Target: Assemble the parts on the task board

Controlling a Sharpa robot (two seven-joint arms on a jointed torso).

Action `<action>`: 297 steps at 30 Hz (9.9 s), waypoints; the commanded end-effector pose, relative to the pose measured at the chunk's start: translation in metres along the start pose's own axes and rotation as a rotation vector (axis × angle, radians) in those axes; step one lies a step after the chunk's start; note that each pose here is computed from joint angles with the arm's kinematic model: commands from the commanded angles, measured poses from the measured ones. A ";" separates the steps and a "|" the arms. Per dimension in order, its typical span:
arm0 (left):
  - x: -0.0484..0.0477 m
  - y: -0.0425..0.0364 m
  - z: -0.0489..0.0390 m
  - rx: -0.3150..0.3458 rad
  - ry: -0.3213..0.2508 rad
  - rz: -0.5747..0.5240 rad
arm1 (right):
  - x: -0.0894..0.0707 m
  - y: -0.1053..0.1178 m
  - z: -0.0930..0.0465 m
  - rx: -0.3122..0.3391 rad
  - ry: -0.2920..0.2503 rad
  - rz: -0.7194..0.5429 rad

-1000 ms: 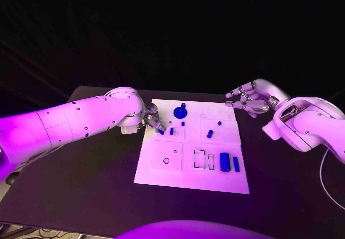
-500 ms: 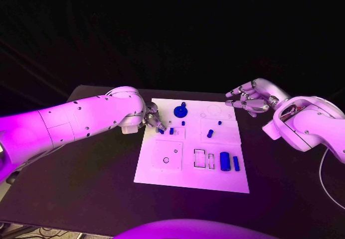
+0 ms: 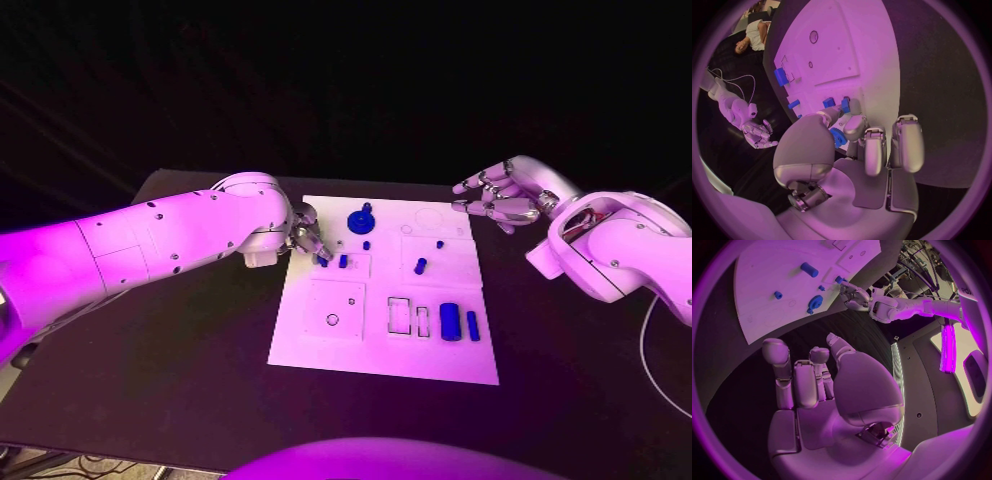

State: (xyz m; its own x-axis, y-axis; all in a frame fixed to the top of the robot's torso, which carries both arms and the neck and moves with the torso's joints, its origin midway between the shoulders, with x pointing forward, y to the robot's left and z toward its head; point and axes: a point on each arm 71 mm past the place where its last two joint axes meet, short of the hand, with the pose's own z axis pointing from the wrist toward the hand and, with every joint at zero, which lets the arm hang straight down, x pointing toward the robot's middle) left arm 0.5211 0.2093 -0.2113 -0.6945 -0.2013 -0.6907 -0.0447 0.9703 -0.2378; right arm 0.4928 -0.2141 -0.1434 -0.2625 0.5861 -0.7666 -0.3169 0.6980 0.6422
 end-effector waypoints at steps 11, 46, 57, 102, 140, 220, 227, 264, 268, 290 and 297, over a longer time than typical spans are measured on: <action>0.0078 -0.0050 0.0024 0.011 0.029 0.017 | 0.001 0.000 0.000 -0.007 0.011 -0.006; 0.0063 0.0042 0.0015 -0.042 0.051 0.053 | 0.001 0.000 0.001 -0.004 0.015 -0.005; 0.0065 0.0041 0.0013 -0.040 0.057 0.060 | 0.002 0.000 0.001 -0.006 0.016 -0.005; 0.0058 0.0027 0.0021 -0.041 0.051 0.057 | 0.002 0.000 0.000 -0.005 0.014 -0.005; 0.0008 0.0020 0.0053 -0.066 0.028 0.042 | 0.001 0.000 0.000 -0.004 0.015 -0.005; -0.0355 -0.0454 -0.0079 0.361 -0.162 -0.157 | 0.003 -0.001 0.002 0.002 0.028 -0.003; -0.0278 -0.0600 -0.0053 0.527 -0.286 -0.028 | 0.003 -0.002 0.002 0.003 0.028 -0.002; -0.0038 -0.0722 0.0142 0.499 -0.343 0.258 | -0.002 -0.004 0.003 0.003 -0.029 0.039; -0.0027 -0.0732 0.0164 0.489 -0.325 0.263 | -0.002 -0.005 0.003 0.004 -0.030 0.049; 0.0002 -0.0751 0.0211 0.458 -0.287 0.284 | 0.001 -0.005 0.005 0.010 -0.013 0.075; 0.0009 -0.0766 0.0231 0.455 -0.292 0.282 | 0.001 -0.005 0.005 0.008 -0.009 0.077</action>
State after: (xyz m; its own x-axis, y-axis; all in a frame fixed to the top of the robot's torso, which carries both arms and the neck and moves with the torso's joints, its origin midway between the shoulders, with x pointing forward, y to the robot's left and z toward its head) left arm 0.5408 0.1330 -0.2086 -0.4042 -0.0484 -0.9134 0.4665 0.8481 -0.2514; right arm 0.4994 -0.2161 -0.1473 -0.2673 0.6434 -0.7173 -0.2798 0.6605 0.6967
